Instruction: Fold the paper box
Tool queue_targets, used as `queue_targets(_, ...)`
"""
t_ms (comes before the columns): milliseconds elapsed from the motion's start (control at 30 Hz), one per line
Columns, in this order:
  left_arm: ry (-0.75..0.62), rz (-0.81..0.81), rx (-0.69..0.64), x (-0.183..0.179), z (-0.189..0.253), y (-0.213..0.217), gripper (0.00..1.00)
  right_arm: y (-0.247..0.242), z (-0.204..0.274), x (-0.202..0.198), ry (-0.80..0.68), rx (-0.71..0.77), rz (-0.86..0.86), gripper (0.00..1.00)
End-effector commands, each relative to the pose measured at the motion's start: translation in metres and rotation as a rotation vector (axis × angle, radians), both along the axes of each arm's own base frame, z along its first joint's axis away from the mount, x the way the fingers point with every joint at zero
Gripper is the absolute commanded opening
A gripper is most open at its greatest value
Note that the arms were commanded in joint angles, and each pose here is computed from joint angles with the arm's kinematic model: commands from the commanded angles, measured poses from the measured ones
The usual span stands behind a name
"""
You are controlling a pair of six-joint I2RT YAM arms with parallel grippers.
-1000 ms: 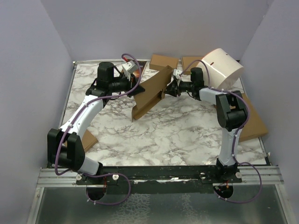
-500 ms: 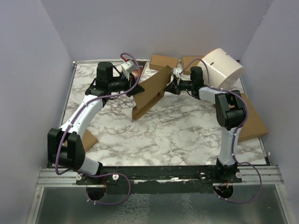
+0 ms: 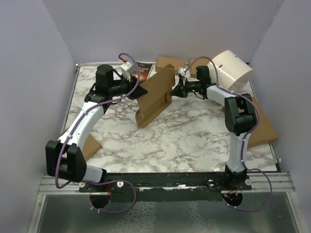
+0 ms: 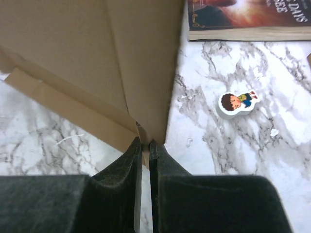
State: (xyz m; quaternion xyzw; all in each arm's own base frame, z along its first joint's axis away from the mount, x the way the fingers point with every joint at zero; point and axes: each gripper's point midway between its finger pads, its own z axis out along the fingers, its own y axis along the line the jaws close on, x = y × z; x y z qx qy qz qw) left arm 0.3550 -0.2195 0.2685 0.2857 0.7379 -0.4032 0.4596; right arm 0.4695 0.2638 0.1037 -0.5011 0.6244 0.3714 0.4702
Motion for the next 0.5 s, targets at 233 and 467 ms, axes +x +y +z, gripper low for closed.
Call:
queue_targets(233, 0.093, 0.117, -0.098, -0.040, 0.007, 0.012, 0.54, -0.040, 0.034, -0.079, 0.249, -0.282, -0.025, 0.01)
queue_targets(467, 0.096, 0.238, -0.185, -0.059, 0.015, 0.025, 0.77, -0.081, 0.023, -0.118, 0.335, -0.514, -0.046, 0.01)
